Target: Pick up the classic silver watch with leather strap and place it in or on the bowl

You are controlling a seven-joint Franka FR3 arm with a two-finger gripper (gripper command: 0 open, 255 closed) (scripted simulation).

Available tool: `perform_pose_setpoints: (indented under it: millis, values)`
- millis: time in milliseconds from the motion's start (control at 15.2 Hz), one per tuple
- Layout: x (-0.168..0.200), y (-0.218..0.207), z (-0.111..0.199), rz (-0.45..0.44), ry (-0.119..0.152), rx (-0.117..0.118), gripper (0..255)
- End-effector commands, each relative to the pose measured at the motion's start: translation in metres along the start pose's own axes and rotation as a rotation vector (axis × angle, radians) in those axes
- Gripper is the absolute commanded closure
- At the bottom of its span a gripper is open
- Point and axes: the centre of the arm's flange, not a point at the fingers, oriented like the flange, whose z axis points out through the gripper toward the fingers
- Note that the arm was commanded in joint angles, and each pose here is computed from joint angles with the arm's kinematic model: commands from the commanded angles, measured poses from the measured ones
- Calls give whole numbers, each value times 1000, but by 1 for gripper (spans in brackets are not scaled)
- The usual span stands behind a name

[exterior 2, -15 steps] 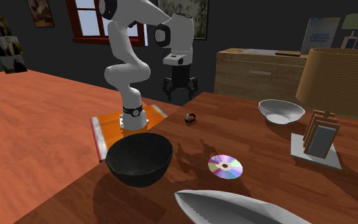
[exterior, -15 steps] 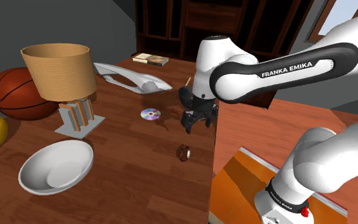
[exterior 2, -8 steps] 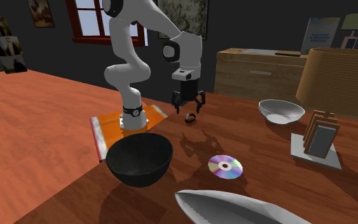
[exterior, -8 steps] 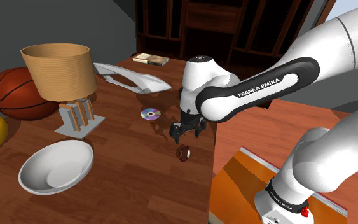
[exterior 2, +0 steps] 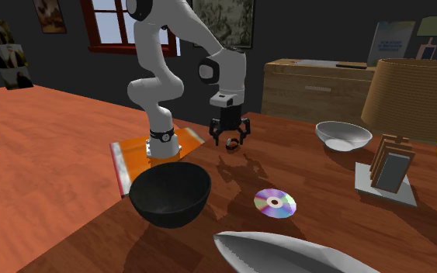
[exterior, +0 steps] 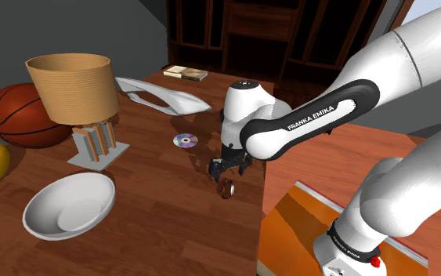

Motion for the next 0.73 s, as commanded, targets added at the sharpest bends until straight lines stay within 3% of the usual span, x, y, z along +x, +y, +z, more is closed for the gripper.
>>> perform_pose_setpoints:
  millis: [0, 198, 264, 660]
  values:
    - [0, 0, 1, 0, 0, 0, 0]
    - [0, 0, 0, 0, 0, 0, 0]
    - [0, 0, 0, 0, 0, 0, 255]
    - [0, 0, 0, 0, 0, 0, 255]
